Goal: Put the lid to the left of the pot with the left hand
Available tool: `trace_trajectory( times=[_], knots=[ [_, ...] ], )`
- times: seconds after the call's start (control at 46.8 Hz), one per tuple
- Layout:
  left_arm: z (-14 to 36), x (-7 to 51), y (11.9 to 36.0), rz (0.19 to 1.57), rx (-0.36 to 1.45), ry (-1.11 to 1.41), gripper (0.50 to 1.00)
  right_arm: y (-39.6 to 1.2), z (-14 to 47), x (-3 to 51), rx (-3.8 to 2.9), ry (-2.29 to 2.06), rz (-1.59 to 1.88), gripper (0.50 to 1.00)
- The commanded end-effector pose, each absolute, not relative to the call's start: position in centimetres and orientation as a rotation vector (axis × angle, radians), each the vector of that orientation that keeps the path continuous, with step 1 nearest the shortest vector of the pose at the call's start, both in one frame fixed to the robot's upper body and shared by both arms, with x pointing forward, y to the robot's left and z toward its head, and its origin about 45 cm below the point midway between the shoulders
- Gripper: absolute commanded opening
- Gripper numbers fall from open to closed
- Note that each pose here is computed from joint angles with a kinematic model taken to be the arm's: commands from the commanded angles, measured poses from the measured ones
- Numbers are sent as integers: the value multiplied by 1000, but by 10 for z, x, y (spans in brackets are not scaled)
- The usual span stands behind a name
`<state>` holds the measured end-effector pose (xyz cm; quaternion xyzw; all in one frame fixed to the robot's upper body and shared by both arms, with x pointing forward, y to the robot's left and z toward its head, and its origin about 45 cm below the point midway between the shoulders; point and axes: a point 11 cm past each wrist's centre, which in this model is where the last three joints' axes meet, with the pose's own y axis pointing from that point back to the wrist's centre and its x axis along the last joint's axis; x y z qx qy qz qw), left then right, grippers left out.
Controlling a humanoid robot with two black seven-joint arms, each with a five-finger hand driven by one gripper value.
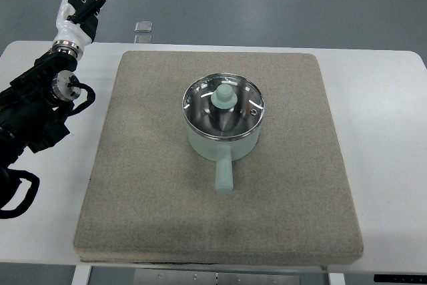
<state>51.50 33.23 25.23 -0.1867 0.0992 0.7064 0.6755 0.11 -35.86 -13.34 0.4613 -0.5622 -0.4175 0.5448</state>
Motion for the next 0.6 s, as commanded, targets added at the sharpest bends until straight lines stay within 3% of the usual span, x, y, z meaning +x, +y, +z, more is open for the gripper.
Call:
trace_trajectory(
  times=[0.0, 0.577],
  knots=[
    [252, 515, 332, 1588, -420, 224, 994, -359, -133, 1, 1094, -1335, -991, 921],
    [247, 513, 333, 1593, -413, 230, 994, -359, -133, 1, 1094, -1333, -991, 921]
  ],
)
